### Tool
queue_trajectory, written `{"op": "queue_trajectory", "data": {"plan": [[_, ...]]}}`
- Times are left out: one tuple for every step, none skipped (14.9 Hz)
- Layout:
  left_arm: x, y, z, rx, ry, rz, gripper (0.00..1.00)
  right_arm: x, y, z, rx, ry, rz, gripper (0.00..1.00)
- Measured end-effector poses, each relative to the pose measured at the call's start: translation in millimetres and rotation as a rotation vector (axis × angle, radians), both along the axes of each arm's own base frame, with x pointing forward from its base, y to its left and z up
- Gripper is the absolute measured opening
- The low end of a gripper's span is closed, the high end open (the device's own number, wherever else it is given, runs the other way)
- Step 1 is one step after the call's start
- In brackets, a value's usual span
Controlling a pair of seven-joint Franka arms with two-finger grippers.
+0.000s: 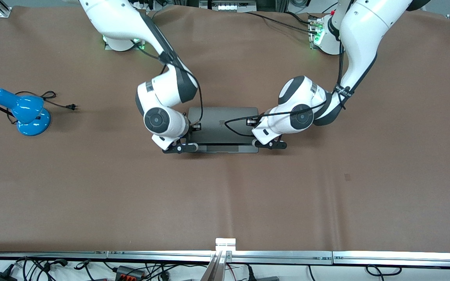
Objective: Close laptop with both arms from behind
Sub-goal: 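Push the laptop lid down shut with both grippers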
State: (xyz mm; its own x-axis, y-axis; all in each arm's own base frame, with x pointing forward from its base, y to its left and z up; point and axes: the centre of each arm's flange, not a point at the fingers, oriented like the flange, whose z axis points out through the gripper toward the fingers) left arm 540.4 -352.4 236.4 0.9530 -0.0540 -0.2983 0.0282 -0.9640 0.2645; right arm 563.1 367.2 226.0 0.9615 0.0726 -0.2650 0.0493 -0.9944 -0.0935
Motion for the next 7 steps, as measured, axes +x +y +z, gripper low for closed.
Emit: {"op": "queue_trajectory", "data": {"plan": [[1.4,0.5,-8.4,0.01,0.001,-0.01,0.01,2.2,0.9,-11.0,-0.002,-0.009,-0.003,0.01],[1.5,0.3,-18.6,0.015,0.01,-0.016,0.01,3.2,1.8,-21.6,-0.005,-0.014,-0.004,0.01],[0.4,-1.3,-29.7,0.015,0.026,-0.019,0.01,3.1,2.6,-30.5,-0.01,-0.014,-0.003,0.01],[0.4,-3.4,-40.1,0.013,0.04,-0.018,0.01,2.7,3.4,-37.1,-0.014,-0.013,-0.002,0.01],[1.7,-5.5,-48.7,0.011,0.048,-0.017,0.01,2.6,4.0,-40.4,-0.016,-0.012,0.0,0.01],[1.8,-8.4,-56.3,0.013,0.053,-0.022,0.01,3.1,4.5,-39.1,-0.017,-0.013,0.002,0.01],[1.9,-11.3,-61.8,0.021,0.052,-0.028,0.01,3.2,4.7,-38.8,-0.018,-0.015,0.005,0.01]]}}
